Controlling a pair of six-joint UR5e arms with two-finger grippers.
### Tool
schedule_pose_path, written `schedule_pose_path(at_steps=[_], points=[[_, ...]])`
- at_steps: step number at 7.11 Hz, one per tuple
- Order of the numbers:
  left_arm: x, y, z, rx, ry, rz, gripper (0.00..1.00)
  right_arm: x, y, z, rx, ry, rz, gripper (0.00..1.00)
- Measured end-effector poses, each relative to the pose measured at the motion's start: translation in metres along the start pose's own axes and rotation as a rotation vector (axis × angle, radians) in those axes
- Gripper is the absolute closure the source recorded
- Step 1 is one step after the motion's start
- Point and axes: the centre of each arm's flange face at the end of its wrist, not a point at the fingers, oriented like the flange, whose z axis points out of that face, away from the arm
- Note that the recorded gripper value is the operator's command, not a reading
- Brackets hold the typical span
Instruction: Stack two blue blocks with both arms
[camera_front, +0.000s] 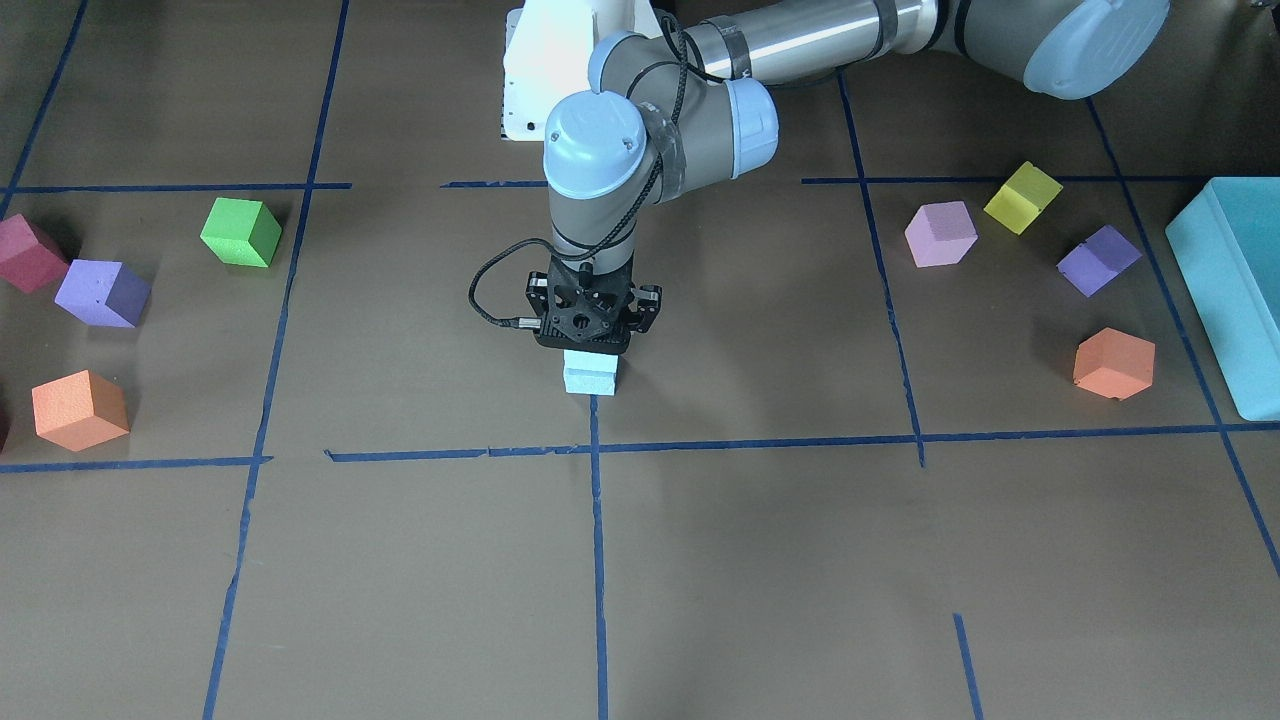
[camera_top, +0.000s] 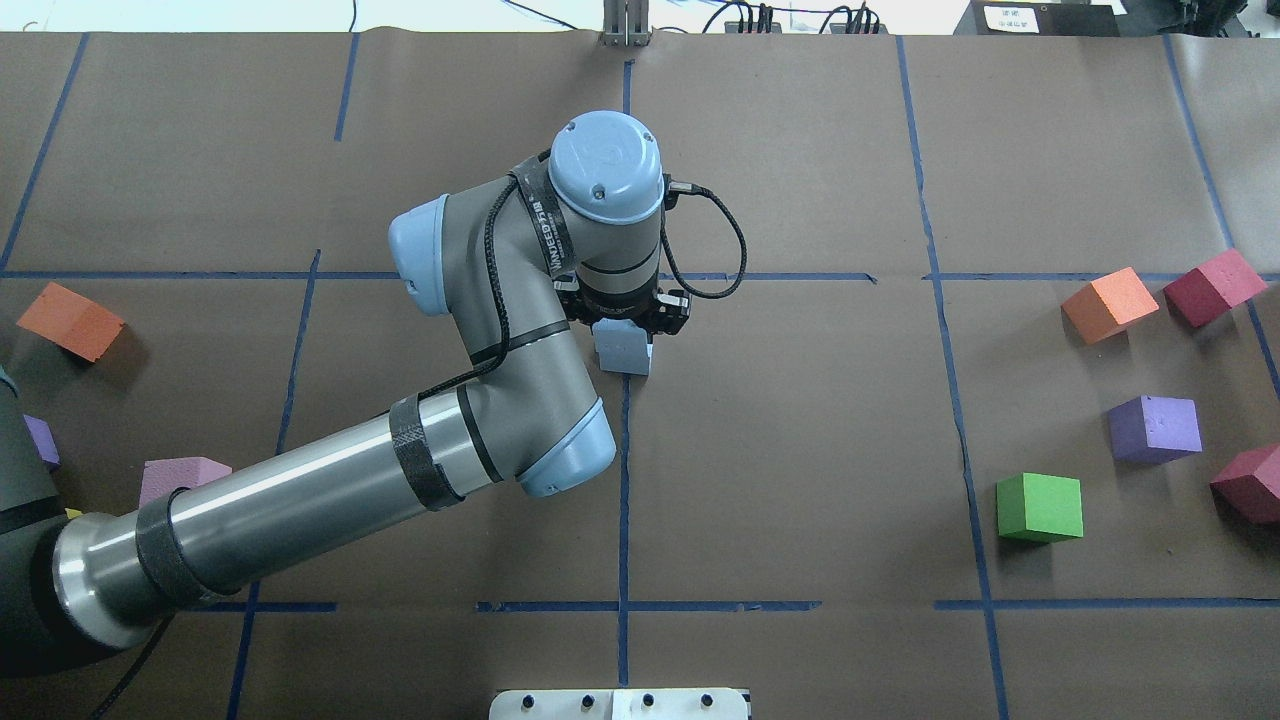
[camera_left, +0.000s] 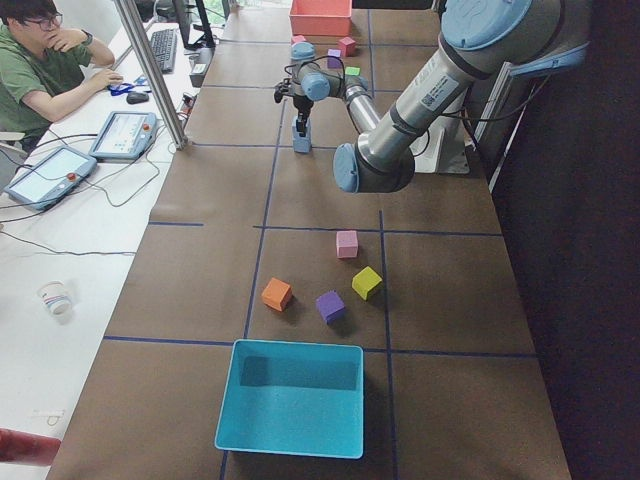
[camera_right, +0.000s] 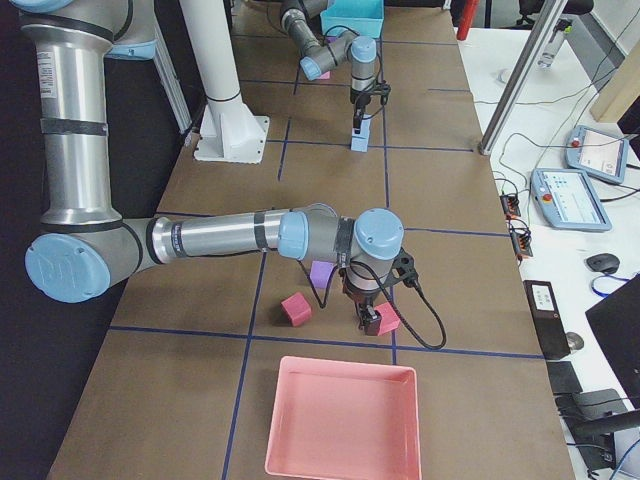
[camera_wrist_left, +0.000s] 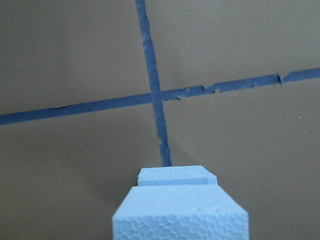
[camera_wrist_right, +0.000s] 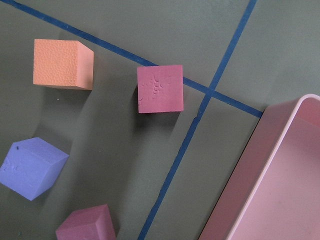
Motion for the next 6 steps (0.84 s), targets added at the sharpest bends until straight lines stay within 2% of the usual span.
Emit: schedule_pose_path(at_steps=[1, 2, 4, 5, 6], points=[[0.0014, 0.0009, 0.0002, -0.001, 0.0, 0.001, 0.43, 0.0, 0.0, 0.0, 0.0, 0.0, 0.0, 0.01], [0.0029, 0.0013, -0.0003, -0.002, 0.002, 0.002, 0.36, -0.0001, 0.0, 0.0, 0.0, -0.001, 0.0, 0.01], [0.0043, 0.0016, 0.0, -0.003, 0.003, -0.013, 0.05, 0.0, 0.0002, 0.0002, 0.0, -0.001, 0.0, 0.01], [0.0049, 0.0016, -0.0003, -0.003, 0.004, -0.034, 0.0, 0.0001, 0.0004, 0.0003, 0.0, 0.0, 0.001, 0.01], [0.0057, 0.0015, -0.001, -0.002, 0.006, -0.048, 0.0, 0.0003, 0.0003, 0.0004, -0.001, 0.0, 0.001, 0.01]])
